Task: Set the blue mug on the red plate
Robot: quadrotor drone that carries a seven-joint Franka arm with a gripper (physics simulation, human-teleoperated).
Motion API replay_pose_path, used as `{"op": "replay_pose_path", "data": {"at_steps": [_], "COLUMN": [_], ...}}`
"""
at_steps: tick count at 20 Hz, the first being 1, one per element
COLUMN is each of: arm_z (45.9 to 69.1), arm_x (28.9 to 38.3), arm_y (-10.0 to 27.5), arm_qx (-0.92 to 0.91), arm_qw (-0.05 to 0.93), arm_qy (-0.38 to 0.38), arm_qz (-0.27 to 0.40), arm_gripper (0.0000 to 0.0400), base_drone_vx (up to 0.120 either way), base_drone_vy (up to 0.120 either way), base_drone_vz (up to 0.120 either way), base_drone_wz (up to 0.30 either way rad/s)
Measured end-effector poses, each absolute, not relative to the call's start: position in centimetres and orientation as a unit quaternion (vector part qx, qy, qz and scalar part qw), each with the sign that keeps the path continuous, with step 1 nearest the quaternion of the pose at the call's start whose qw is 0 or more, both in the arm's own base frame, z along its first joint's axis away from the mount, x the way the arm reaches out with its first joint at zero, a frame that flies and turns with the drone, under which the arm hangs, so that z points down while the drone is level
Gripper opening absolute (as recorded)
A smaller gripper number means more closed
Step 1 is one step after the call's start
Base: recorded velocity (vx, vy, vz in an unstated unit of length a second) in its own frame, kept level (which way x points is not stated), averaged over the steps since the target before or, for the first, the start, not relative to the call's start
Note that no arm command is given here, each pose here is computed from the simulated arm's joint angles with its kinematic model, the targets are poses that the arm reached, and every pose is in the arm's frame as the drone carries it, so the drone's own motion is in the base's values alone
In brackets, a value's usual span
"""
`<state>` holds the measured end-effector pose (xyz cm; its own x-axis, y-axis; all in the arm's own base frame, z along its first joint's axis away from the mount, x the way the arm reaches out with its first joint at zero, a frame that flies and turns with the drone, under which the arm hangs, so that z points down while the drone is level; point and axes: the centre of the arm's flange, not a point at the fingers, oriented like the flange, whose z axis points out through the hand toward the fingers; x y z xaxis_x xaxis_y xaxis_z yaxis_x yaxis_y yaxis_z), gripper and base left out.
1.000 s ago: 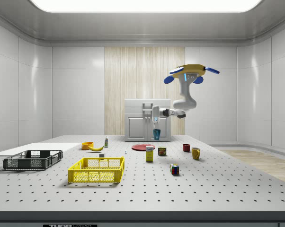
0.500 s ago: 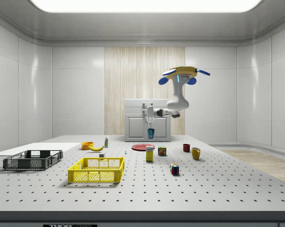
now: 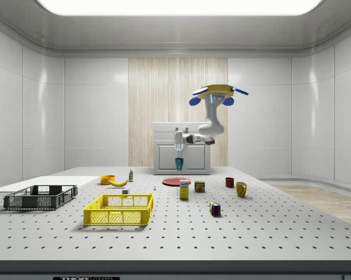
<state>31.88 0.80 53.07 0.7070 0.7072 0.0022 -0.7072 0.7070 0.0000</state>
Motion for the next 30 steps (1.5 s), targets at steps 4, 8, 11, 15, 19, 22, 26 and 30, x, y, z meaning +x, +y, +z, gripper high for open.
{"op": "replay_pose_path", "data": {"at_steps": [4, 8, 11, 15, 19, 22, 26, 30], "arm_z": [53.1, 53.1, 53.1, 53.1, 53.1, 53.1, 53.1, 53.1], "arm_x": [31.88, 31.88, 31.88, 31.88, 31.88, 31.88, 31.88, 31.88], "arm_y": [0.8, 0.8, 0.8, 0.8, 0.8, 1.0, 2.2, 3.9], "arm_qx": [0.0, 0.0, 0.0, 0.0, 0.0, 0.0, 0.0, 0.0], "arm_qw": [0.924, 0.924, 0.924, 0.924, 0.924, 0.924, 0.924, 0.924], "arm_qy": [-0.001, -0.001, -0.001, -0.001, -0.001, -0.001, -0.001, -0.001], "arm_qz": [0.383, 0.383, 0.383, 0.383, 0.383, 0.383, 0.383, 0.383], "arm_gripper": [0.01, 0.01, 0.01, 0.01, 0.01, 0.01, 0.01, 0.01], "base_drone_vx": [0.03, 0.0, 0.013, 0.1, 0.0, 0.0, 0.0, 0.0], "base_drone_vy": [-0.12, -0.12, -0.12, -0.12, -0.12, -0.013, 0.0, 0.0], "base_drone_vz": [-0.01, -0.12, -0.08, 0.0, -0.08, -0.027, 0.0, 0.0], "base_drone_wz": [0.0, 0.0, 0.0, 0.0, 0.0, 0.0, 0.0, 0.0]}}
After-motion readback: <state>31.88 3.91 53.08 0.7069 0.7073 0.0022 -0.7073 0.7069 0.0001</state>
